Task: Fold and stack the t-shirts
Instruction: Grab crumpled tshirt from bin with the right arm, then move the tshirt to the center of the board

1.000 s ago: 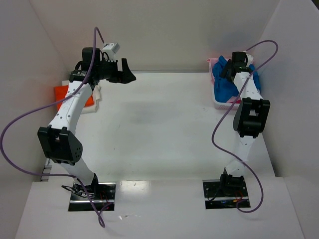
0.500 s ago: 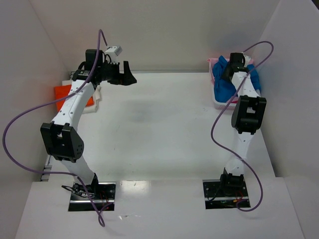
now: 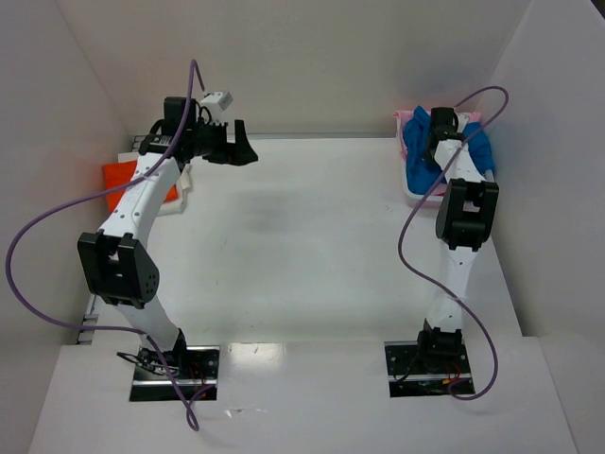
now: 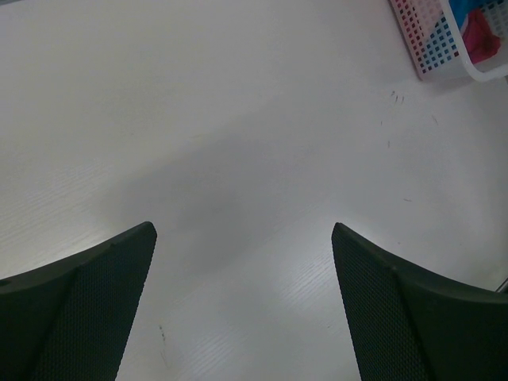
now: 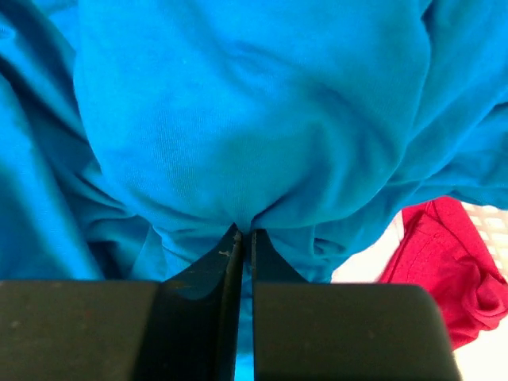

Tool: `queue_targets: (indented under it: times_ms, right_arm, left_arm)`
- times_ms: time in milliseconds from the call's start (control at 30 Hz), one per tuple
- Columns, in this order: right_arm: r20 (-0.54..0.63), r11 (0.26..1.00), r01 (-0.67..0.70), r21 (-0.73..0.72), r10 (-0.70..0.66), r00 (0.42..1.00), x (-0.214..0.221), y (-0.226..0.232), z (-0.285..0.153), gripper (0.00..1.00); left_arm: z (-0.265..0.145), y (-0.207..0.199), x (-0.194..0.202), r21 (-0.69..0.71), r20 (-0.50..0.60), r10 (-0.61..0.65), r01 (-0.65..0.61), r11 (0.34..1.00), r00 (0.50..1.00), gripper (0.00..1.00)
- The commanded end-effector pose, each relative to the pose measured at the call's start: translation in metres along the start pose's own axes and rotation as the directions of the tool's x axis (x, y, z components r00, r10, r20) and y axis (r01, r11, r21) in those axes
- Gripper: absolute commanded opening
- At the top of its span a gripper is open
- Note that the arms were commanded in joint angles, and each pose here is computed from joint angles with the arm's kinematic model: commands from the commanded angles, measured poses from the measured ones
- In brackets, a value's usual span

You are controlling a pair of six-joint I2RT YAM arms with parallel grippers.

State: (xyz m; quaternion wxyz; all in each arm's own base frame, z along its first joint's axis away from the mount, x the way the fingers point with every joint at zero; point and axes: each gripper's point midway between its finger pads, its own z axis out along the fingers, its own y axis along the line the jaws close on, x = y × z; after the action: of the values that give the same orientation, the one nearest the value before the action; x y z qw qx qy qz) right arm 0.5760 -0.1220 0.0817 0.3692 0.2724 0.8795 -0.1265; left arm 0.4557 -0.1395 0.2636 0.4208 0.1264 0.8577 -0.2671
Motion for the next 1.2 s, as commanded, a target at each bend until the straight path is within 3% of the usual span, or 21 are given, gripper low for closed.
queue_targets:
  times_ms: [0,100,200,467,600,767,867,967,1167]
  right_arm:
    - [0.12,0.999,-0.048,0.019,0.046,0.992,-0.041,-0.011,-0.053,0.01]
    - [0.194,0.997,-0.07,-0.012,0.071,0.978,-0.063,-0.015,-0.099,0.0]
    - [0.251,0.992,-0.076,-0.099,0.099,0.963,-0.083,-0.009,-0.15,0.0]
    - [0.345,0.923,0.02,-0.385,0.123,0.931,-0.094,0.043,-0.299,0.0]
    - [0.362,0.832,0.023,-0.554,0.216,0.907,-0.095,0.057,-0.374,0.0]
    - [0.322,0.666,0.031,-0.745,0.318,0.892,-0.096,0.054,-0.454,0.0]
    - [0.29,0.585,0.047,-0.809,0.329,0.899,-0.089,0.054,-0.482,0.0]
    - [0.238,0.5,0.039,-0.865,0.342,0.909,-0.08,0.055,-0.505,0.0]
    - [0.183,0.388,0.048,-0.92,0.317,0.931,-0.063,0.058,-0.532,0.0]
  left_arm:
    - [-0.004,-0.002,-0.007,0.005,0.024,0.019,-0.019,1.0,1.0,0.99]
    - [-0.005,-0.013,-0.011,0.064,0.037,0.029,-0.031,0.997,0.999,0.99]
    - [-0.01,-0.047,-0.017,0.255,0.05,0.064,-0.075,0.964,0.997,0.99]
    - [-0.009,-0.114,-0.022,0.55,0.12,0.195,-0.229,0.803,0.973,0.99]
    - [0.003,-0.137,-0.025,0.608,0.126,0.194,-0.23,0.76,0.973,0.99]
    - [0.026,-0.182,-0.022,0.695,0.128,0.213,-0.241,0.678,0.969,0.99]
    - [0.038,-0.202,-0.02,0.696,0.166,0.248,-0.291,0.657,0.955,0.99]
    - [0.05,-0.233,-0.009,0.723,0.215,0.293,-0.353,0.594,0.932,0.99]
    - [0.075,-0.283,0.033,0.808,0.202,0.33,-0.347,0.477,0.922,0.99]
